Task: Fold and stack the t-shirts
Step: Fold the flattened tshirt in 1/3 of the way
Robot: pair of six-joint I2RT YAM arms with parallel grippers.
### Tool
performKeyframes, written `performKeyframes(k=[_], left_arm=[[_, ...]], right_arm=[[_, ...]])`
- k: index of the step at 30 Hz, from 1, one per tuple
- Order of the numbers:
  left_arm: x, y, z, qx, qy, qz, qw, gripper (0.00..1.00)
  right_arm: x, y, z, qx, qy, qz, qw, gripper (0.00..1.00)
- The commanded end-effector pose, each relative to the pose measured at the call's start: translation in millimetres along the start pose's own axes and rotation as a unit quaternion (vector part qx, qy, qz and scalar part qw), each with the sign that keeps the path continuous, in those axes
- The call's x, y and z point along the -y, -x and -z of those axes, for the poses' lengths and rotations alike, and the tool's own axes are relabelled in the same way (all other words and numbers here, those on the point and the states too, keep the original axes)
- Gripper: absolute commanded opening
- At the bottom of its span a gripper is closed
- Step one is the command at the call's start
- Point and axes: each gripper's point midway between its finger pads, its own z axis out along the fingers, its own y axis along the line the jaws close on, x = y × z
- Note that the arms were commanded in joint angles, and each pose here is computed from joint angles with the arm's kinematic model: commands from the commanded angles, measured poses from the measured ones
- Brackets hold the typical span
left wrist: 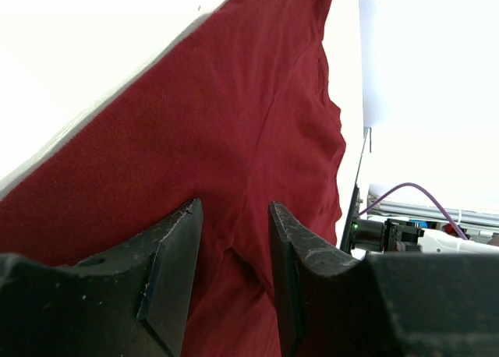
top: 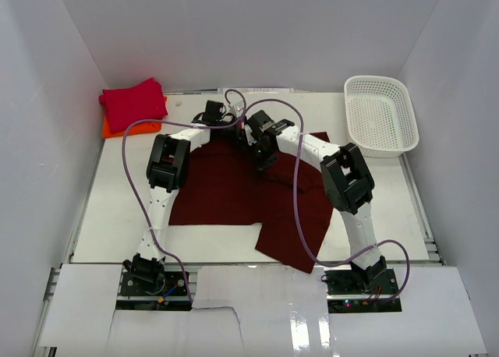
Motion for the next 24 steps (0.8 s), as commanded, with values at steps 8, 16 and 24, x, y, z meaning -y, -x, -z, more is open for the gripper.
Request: performKeyframes(k=[8, 16, 24], left_arm=[[5, 11, 14, 0.017, 0.017, -0.013, 1.0, 0.51], [4, 11, 15, 0.017, 0.017, -0.011, 1.0, 0.51], [3, 10, 14, 0.017, 0.018, -0.012, 1.0, 0.51]], right_arm=[[-42, -12, 15, -0.064, 0.127, -0.02, 0.99, 0.26], [-18, -34, 10, -0.096, 0.066, -0.037, 0.992, 0.69], [54, 21, 74, 0.033, 0.003, -0.1, 0.994, 0.68]])
